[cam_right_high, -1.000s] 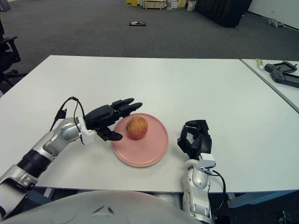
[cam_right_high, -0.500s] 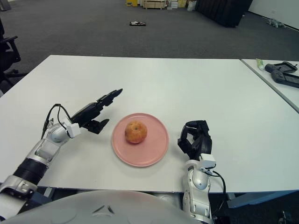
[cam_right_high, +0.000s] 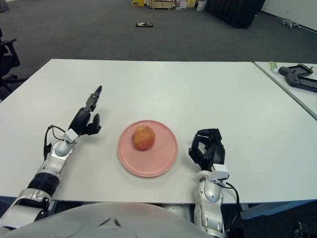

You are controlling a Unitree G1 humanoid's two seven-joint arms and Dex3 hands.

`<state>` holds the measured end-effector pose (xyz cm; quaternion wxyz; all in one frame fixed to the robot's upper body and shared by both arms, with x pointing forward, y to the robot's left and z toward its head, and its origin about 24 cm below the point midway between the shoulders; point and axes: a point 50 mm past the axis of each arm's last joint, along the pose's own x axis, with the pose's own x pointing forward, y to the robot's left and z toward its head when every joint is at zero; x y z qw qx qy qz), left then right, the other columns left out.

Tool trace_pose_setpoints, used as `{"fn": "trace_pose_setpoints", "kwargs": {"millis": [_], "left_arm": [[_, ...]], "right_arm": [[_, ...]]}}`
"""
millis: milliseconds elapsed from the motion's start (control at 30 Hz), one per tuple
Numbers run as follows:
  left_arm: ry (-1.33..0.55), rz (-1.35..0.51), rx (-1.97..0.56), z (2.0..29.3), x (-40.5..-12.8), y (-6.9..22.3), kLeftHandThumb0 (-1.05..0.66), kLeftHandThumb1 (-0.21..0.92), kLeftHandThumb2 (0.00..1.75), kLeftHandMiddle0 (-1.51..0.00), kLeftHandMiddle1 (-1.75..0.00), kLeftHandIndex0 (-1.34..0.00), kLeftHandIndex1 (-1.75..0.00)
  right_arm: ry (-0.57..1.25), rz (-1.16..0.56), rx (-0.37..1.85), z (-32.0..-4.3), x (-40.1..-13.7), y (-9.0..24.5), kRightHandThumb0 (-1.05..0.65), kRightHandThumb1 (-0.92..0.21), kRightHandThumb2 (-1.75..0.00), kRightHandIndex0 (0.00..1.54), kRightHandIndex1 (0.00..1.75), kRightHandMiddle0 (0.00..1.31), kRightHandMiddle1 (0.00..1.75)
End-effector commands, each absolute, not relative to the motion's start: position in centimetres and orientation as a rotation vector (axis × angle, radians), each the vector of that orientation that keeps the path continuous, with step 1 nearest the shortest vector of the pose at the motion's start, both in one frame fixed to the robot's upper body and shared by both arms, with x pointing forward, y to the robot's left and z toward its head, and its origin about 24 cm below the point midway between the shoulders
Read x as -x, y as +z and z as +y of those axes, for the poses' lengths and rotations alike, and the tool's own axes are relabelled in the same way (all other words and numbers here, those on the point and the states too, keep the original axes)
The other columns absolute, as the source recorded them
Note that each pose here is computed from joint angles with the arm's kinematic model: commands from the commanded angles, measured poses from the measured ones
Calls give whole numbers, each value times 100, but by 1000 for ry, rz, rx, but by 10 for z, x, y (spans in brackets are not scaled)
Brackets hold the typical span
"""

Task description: Put the apple into the plate.

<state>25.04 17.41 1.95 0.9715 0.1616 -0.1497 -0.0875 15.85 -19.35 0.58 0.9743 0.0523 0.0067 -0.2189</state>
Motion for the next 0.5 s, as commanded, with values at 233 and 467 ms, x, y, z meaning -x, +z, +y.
{"fn": "trace_pose_setpoints", "kwargs": {"millis": [233, 467], "left_arm": [[32, -127, -215, 180, -236, -5, -83, 92, 104, -3, -80, 0, -97], [93, -20, -143, 183, -226, -23, -79, 92, 101, -13, -114, 0, -115]], "right_arm": [[-433, -32, -122, -193, -163, 11, -38, -68, -87, 76, 175, 34, 175], [-424, -38, -131, -192, -163, 11, -39, -66, -89, 78, 175, 35, 175]]}}
